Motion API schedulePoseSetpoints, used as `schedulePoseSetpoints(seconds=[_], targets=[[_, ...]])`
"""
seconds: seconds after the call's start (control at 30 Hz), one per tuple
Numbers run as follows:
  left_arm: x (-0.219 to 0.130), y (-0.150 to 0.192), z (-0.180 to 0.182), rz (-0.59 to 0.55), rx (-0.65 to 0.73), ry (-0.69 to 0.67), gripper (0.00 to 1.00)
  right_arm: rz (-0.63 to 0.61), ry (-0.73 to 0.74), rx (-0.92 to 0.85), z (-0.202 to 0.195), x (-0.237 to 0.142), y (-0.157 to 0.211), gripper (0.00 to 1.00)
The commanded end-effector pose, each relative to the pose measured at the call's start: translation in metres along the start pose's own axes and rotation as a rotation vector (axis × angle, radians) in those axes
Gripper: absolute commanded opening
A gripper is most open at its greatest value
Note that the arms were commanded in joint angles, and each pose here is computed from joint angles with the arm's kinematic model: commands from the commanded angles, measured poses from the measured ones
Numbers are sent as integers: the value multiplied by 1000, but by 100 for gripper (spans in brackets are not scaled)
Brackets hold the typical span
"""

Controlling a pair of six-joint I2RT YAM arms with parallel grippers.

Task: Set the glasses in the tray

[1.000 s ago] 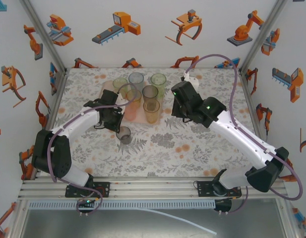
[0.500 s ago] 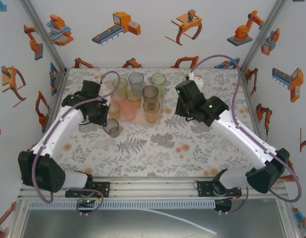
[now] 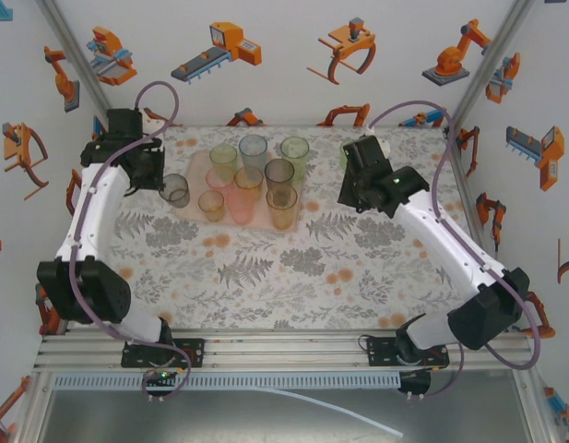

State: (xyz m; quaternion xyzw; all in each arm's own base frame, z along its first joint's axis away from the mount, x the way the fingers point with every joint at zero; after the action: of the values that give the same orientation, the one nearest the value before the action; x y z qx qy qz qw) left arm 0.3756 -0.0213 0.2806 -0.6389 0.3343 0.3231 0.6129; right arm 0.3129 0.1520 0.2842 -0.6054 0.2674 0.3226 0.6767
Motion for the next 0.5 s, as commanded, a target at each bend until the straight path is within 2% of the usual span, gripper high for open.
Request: schedulePoseSetpoints(seconds=[0.0,0.23,0.47], targets=[[17,-31,8,-67,-66,-33,6,-24,-29,1,0,-2,-13,34],[77,-59,2,-34,-97,-7,6,-10,-16,23,-9,8,-11,34],[120,-87,-2,-44,-111,18,6,-3,2,38,-17,10,-10,34]])
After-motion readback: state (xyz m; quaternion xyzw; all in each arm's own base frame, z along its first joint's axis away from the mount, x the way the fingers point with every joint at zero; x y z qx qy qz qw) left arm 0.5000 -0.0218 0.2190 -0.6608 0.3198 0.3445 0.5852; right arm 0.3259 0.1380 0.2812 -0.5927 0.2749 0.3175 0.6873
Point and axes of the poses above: each hand's point on the last joint's axis, 136 mm out from that joint toward the fingers, its own x axis out along the fingers, its own z axis along the line the jaws close on, y = z × x, the point moved 5 cm from there along -x, back along the fingers, and after that the axes turned 9 degrees about -x, right-handed, at the moved point
